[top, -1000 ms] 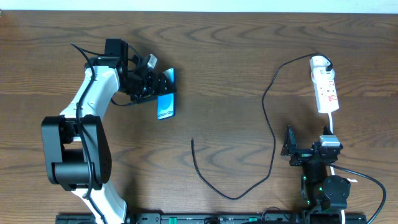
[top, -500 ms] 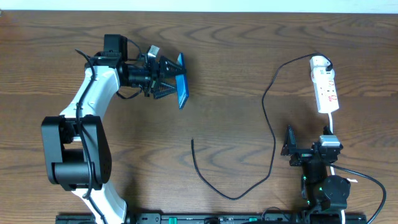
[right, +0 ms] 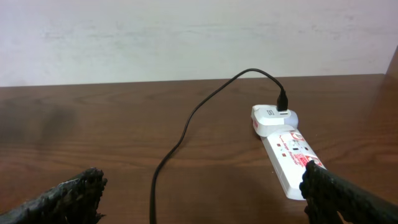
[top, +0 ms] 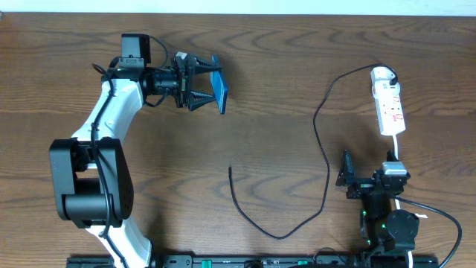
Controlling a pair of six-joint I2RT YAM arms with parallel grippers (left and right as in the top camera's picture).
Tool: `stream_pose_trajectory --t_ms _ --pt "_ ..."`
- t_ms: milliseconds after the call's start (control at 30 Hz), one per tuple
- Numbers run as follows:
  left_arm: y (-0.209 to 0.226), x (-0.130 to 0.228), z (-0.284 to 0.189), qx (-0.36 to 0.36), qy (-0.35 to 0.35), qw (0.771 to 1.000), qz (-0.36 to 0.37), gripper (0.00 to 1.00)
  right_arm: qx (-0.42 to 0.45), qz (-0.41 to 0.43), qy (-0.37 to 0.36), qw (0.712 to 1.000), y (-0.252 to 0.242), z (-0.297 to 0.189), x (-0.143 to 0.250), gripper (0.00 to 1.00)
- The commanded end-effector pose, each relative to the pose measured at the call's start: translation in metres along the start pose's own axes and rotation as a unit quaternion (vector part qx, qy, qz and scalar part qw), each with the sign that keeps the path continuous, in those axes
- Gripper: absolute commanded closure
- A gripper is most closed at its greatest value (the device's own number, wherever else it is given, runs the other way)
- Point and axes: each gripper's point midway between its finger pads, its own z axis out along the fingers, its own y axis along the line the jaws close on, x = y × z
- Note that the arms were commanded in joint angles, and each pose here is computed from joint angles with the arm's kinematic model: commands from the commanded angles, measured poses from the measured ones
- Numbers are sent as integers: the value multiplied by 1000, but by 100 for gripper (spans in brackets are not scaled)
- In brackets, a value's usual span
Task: Plug charger to phone and switch on socket
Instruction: 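Lift the phone with the left gripper and tilt it upright, then hold the phone upright in the left gripper above the table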
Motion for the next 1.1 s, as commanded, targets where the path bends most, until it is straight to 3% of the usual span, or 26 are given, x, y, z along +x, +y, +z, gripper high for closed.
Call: stream_pose_trajectory --t_ms 0,1067 --pt "-26 17 -4 25 28 999 -27 93 -5 -5 -2 1000 2 -1 -1 1" --pt "-50 11 -19 58 37 991 -115 93 -5 -5 -2 1000 2 -1 -1 1"
